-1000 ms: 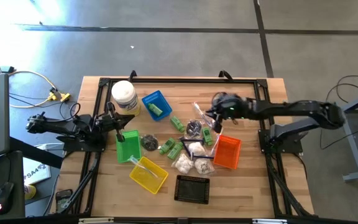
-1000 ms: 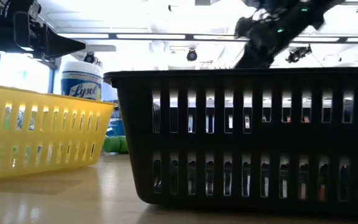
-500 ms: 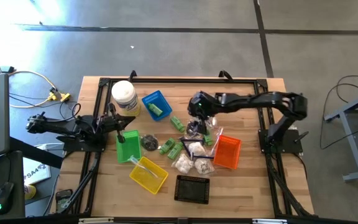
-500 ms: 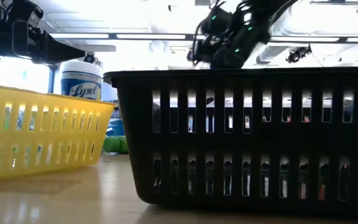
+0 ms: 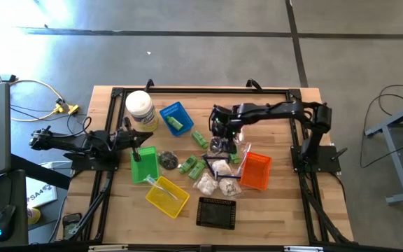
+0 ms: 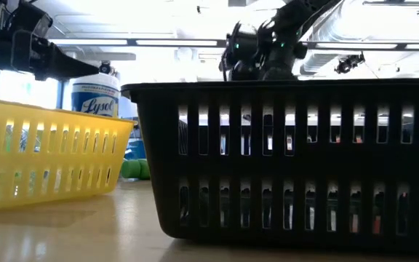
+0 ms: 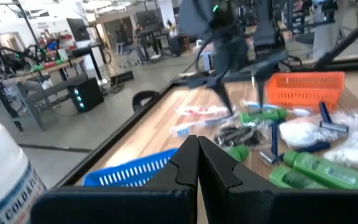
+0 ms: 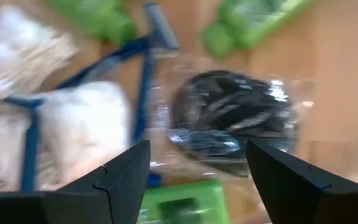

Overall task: Pick & Place Travel size toiletries
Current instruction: Put the black hairbrush into the black bin

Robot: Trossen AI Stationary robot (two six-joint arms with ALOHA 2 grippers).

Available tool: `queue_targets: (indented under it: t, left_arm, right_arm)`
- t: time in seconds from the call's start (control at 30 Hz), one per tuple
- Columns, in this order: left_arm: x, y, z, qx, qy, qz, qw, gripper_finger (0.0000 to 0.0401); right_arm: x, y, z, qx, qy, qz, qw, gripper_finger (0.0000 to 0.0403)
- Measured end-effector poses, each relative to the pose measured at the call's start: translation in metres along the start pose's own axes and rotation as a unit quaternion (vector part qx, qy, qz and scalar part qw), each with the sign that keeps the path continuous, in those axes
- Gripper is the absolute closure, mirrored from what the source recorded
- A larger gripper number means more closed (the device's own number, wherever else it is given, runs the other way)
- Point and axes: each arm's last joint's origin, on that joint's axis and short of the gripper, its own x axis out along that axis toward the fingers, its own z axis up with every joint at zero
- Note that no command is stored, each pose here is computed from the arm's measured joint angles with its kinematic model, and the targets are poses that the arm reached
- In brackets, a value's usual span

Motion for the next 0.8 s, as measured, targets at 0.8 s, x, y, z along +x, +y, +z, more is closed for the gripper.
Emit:
queue_targets:
  t: [0.8]
  left_arm:
    - [0.0,0.0,-0.001,0.001,0.004,-0.002,1.0,0.0401]
  right_arm:
    - [0.038,0.054,-0.012,-0.058,0.058,-0.126,0.989,0.0144]
